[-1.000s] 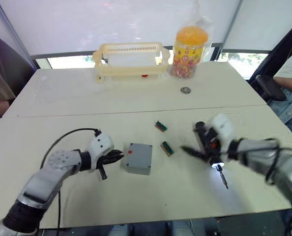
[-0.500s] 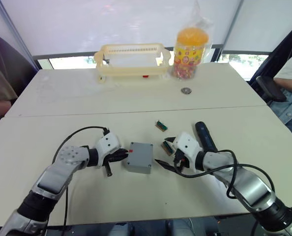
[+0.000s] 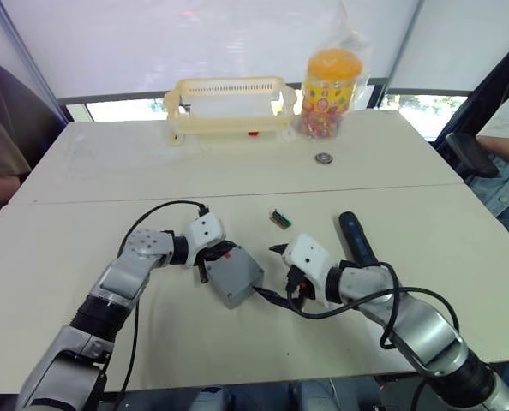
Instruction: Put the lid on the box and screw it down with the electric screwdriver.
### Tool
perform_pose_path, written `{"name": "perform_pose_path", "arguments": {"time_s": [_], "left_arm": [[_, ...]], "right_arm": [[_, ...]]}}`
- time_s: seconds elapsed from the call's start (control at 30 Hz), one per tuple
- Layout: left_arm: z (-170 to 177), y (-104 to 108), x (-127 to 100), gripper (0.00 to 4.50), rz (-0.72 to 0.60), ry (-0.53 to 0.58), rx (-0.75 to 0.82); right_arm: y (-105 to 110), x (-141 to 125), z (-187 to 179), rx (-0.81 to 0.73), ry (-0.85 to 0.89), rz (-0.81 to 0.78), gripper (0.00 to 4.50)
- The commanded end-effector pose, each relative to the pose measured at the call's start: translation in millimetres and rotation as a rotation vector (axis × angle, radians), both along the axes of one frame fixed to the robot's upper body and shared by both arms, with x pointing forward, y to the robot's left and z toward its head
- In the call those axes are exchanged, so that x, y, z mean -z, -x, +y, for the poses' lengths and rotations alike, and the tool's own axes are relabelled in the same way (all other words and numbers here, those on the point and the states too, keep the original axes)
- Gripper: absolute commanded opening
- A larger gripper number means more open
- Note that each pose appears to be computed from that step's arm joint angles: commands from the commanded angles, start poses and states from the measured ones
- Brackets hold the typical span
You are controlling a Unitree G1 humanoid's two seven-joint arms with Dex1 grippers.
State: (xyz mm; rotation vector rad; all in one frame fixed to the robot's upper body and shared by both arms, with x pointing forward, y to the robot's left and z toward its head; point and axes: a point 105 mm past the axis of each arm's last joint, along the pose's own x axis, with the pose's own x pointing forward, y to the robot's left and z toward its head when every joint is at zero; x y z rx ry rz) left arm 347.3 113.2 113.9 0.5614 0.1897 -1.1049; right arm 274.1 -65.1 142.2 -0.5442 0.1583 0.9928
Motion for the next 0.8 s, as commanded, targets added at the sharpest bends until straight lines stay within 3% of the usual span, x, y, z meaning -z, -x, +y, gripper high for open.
{"name": "perform_pose_path", "arguments": {"time_s": [0.03, 0.17, 0.33, 0.5, 0.6, 0.8], "left_arm": [[31.3, -4.3, -14.5, 0.56, -0.06, -0.006, -0.104], [59.2, 5.3, -18.7, 0.56, -0.041, 0.031, -0.231], [65.5, 53.0, -11.8, 0.56, 0.081, 0.116, -0.32], [48.9, 89.0, -3.2, 0.56, 0.186, 0.179, -0.334], [40.9, 94.0, 1.2, 0.56, 0.203, 0.186, -0.341], [28.2, 80.8, 2.2, 0.56, 0.177, 0.202, -0.349]], "right_arm": [[-6.4, -36.1, -15.6, 0.02, -0.062, -0.071, 4.45], [-31.5, -43.8, -30.2, 0.088, -0.04, -0.138, 4.45], [-58.6, -29.9, -22.8, 0.091, -0.012, -0.172, 4.45], [-74.1, -20.4, -9.8, 0.044, 0.014, -0.194, 4.45], [-75.6, -16.8, -1.3, 0.0, 0.017, -0.196, 4.45], [-60.4, 0.4, 11.0, -0.091, 0.043, -0.141, 4.45]]}}
